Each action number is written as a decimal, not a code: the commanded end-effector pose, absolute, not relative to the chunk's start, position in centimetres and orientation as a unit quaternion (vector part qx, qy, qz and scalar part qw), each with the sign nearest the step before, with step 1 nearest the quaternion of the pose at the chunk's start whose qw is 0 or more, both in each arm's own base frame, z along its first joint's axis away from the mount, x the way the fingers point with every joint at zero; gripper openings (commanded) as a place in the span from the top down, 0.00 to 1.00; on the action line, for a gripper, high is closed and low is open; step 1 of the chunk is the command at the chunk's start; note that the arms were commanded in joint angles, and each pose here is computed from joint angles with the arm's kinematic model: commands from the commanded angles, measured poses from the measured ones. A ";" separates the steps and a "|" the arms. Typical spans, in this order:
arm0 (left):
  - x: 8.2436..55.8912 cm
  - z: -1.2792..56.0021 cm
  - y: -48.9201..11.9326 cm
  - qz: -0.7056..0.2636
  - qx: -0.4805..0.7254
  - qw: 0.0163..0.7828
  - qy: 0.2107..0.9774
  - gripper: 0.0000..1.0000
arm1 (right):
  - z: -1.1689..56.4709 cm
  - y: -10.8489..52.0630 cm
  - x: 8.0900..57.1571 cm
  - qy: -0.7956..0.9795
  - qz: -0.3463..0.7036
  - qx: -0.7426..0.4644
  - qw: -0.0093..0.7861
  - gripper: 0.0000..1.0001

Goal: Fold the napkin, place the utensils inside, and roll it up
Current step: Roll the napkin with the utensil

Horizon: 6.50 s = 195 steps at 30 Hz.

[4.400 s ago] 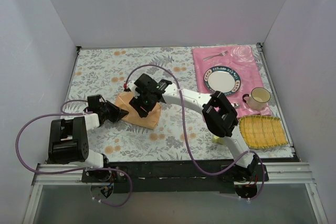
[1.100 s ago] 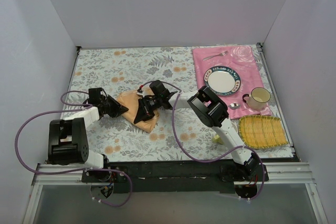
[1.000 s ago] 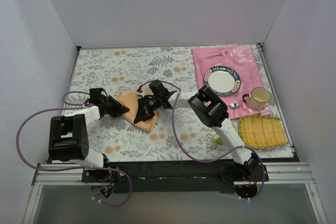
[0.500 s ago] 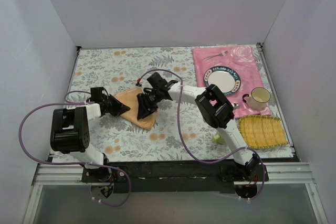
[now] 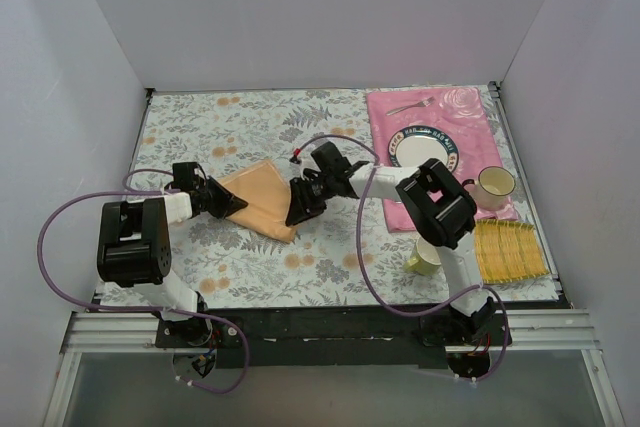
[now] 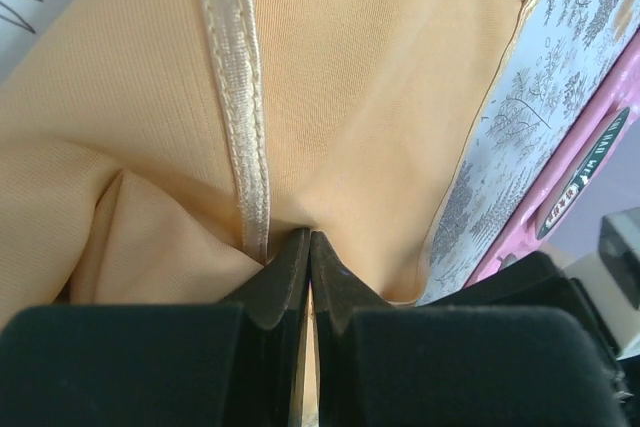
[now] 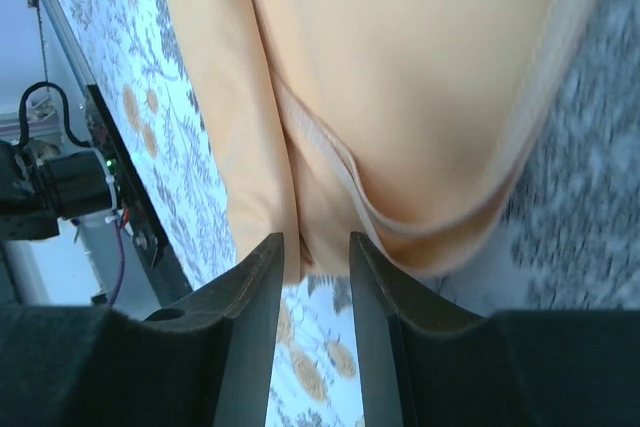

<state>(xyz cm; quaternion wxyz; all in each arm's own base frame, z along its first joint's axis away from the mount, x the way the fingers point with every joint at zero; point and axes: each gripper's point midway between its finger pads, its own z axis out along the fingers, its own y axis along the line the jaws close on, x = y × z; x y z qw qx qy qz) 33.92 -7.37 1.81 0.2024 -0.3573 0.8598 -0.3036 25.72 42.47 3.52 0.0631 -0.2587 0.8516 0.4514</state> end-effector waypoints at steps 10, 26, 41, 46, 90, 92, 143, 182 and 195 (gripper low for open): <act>30.8 -1.9 -6.4 -0.246 -0.362 0.160 0.885 1.00 | 6.0 43.5 24.8 0.853 0.451 -0.236 0.119 0.59; 31.0 -0.8 -6.5 -0.250 -0.347 0.173 0.887 1.00 | 3.0 46.9 33.2 0.870 0.375 -0.269 0.176 0.75; 31.6 -0.4 -6.7 -0.264 -0.347 0.191 0.879 1.00 | -2.7 36.9 29.7 0.943 0.246 -0.134 0.182 0.90; 31.7 -0.3 -6.8 -0.266 -0.343 0.191 0.881 1.00 | -1.4 37.2 30.3 0.932 0.238 -0.186 0.200 0.89; 33.9 3.7 -5.1 -0.220 -0.338 0.203 0.892 0.92 | 0.1 47.7 20.6 0.791 0.163 -0.540 0.237 0.80; 34.5 6.6 -4.4 -0.215 -0.345 0.247 0.880 0.80 | -0.5 48.2 19.9 0.811 0.180 -0.512 0.217 0.84; 27.5 1.5 -4.5 -0.070 -0.392 0.169 0.902 0.96 | 3.5 48.8 18.7 0.834 0.510 -0.211 -0.012 0.77; 25.2 1.9 -8.4 -0.118 -0.390 0.003 0.913 1.00 | 2.9 49.7 21.6 0.739 0.029 -0.523 0.424 0.46; 29.0 3.0 -7.1 -0.126 -0.316 0.104 0.935 0.72 | 1.5 50.2 19.3 0.770 0.120 -0.529 0.336 0.99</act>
